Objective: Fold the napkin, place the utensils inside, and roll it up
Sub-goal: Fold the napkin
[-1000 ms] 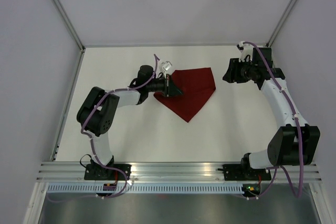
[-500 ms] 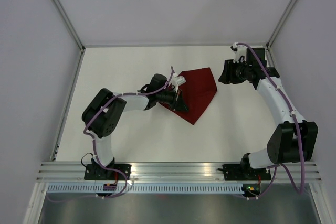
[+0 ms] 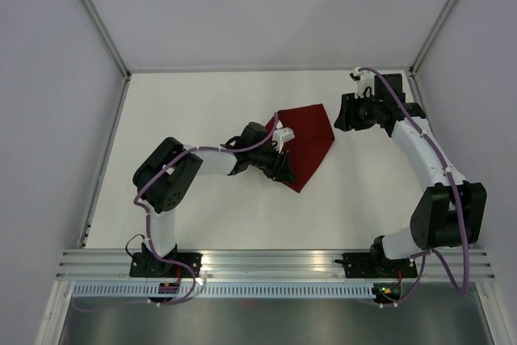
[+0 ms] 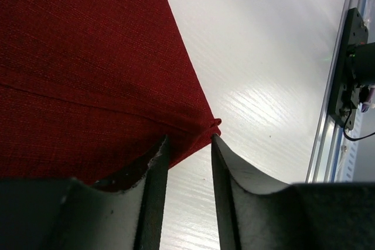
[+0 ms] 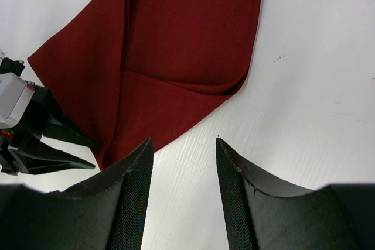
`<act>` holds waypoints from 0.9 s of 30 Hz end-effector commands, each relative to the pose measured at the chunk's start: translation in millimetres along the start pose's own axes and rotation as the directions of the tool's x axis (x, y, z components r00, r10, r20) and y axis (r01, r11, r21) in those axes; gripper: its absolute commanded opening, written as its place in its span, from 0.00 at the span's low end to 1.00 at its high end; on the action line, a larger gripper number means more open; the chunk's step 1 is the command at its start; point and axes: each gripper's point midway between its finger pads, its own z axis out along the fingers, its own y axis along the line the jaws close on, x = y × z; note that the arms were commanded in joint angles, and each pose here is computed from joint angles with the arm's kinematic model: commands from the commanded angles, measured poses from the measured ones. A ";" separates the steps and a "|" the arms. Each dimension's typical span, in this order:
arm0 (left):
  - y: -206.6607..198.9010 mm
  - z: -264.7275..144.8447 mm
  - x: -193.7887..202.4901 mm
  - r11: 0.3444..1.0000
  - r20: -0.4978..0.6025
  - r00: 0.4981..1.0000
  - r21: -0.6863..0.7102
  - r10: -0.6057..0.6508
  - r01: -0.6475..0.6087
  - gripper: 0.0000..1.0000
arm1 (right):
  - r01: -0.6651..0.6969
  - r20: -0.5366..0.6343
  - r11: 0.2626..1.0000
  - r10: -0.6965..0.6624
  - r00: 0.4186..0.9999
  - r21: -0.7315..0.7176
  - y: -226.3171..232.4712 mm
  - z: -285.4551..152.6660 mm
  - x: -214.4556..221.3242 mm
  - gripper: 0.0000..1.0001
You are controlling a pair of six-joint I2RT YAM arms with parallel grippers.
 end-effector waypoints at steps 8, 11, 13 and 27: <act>-17.3 4.1 -26.2 0.993 0.044 0.992 -0.006 0.121 -0.121 0.47 | 0.022 -0.017 1.000 -0.021 1.000 0.017 -3.1 9.9 1.7 0.53; -36.0 -9.5 -57.3 0.986 0.103 0.981 -0.001 0.166 -0.167 0.49 | 0.014 -0.038 1.000 -0.013 0.999 0.018 -4.9 14.1 6.5 0.53; -46.0 -19.4 -77.1 0.980 0.141 0.970 -0.012 0.197 -0.197 0.49 | 0.006 -0.057 1.000 -0.005 0.998 0.018 -6.3 17.9 10.1 0.53; 111.9 -159.0 -136.4 0.695 0.412 0.911 -0.657 0.007 0.292 0.23 | -0.060 -0.251 0.996 0.076 0.965 0.070 -26.4 60.3 59.7 0.48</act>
